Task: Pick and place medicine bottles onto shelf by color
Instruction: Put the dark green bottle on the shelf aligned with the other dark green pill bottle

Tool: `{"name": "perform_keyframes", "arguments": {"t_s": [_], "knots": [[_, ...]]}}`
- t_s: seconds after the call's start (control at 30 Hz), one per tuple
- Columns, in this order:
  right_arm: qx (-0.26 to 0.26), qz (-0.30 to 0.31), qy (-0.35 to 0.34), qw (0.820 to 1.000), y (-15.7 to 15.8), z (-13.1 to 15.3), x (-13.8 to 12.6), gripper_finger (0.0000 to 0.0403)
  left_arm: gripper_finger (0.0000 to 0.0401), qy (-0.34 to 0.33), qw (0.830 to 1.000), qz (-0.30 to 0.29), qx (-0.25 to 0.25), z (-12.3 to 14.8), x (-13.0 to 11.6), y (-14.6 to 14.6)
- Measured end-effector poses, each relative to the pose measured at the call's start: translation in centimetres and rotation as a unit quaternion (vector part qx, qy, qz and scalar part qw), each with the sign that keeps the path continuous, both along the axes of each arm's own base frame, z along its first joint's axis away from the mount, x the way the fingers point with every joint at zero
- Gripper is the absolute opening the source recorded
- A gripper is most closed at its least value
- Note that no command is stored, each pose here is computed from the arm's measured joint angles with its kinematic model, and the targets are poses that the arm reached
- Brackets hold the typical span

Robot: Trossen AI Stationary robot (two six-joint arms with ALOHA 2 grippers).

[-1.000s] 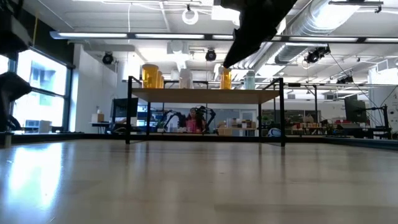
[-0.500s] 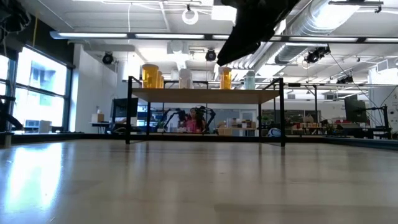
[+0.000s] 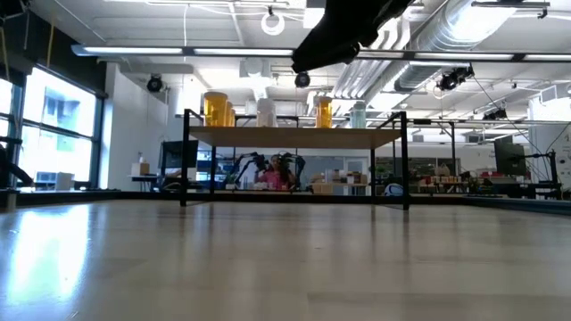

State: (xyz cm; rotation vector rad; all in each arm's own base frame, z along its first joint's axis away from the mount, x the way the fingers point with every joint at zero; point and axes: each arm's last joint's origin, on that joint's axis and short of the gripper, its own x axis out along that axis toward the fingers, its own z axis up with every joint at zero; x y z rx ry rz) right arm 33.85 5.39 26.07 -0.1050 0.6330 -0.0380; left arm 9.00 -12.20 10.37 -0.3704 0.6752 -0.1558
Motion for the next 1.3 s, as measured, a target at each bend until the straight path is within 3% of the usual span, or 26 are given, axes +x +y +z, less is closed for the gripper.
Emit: {"name": "perform_keyframes", "arguments": {"t_s": [0.43, 0.87, 1.3], "knots": [[-0.024, 0.023, -0.071, 0.997, 0.1, 1.3, 0.8, 0.0154, 0.0243, -0.001, 1.000, 0.010, 0.007, -1.9, 0.7, -1.1], [-0.020, 0.021, -0.071, 0.997, 0.1, 1.3, 0.8, 0.0154, 0.0243, -0.021, 0.997, 0.025, 0.073, -2.8, 2.3, -3.4], [-0.020, 0.021, -0.071, 0.997, 0.1, 1.2, 0.7, 0.0154, 0.0236, -0.027, 0.996, 0.028, 0.075, -2.5, 2.9, -4.1]]}}
